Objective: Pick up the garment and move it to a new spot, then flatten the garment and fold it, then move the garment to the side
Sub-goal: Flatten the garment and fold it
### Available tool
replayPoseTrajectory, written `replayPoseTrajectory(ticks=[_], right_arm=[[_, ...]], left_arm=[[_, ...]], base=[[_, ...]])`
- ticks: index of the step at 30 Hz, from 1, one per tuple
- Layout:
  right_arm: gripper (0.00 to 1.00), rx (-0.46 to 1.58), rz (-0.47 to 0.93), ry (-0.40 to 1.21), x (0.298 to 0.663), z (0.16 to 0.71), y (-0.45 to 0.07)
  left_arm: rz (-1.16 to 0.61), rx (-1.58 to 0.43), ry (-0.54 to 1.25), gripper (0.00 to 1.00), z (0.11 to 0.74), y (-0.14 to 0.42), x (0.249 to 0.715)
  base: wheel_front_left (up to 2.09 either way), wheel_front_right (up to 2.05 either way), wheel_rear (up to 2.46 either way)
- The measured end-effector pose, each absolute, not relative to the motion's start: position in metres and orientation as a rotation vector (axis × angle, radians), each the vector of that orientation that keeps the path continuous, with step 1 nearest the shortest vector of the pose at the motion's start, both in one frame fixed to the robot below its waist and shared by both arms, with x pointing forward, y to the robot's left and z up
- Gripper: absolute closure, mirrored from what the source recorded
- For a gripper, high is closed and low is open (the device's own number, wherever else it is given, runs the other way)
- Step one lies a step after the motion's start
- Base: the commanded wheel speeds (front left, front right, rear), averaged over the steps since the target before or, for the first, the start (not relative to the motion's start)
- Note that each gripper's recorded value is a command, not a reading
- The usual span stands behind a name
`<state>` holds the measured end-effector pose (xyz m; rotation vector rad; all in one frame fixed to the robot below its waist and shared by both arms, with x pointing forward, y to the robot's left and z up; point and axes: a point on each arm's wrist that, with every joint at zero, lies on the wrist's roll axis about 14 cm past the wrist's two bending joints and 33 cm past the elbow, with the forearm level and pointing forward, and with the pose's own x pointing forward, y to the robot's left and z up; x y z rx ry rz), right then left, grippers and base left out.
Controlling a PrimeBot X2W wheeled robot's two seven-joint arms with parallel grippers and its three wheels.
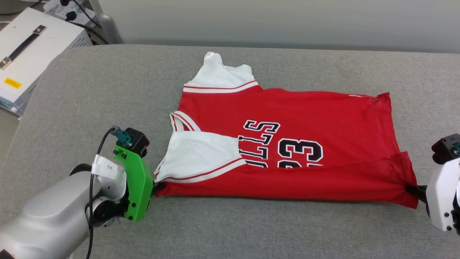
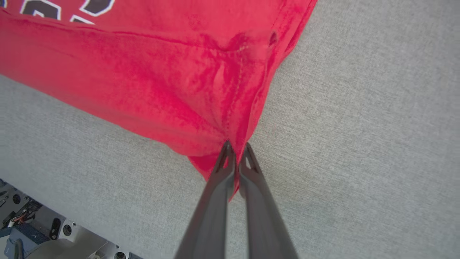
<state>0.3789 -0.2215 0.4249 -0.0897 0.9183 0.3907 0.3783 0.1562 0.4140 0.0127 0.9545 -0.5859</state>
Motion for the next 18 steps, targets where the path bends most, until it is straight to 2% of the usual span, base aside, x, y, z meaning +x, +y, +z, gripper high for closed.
replayPoseTrajectory(ticks=[7,18], right_arm=[[1.0,-0.086,0.381,0.914,0.352,0.433,-0.231],[1.0,-0.005,0.354,1.036,0.323,0.402,-0.234]], left_arm=[[-0.638,0.011,0.973,1.0,0.415,0.152,0.346],[-0.643,-0.018,1.061,1.0,0.389,0.147,0.323]], base=[[0.0,0.0,0.0],[0.0,0.0,0.0]])
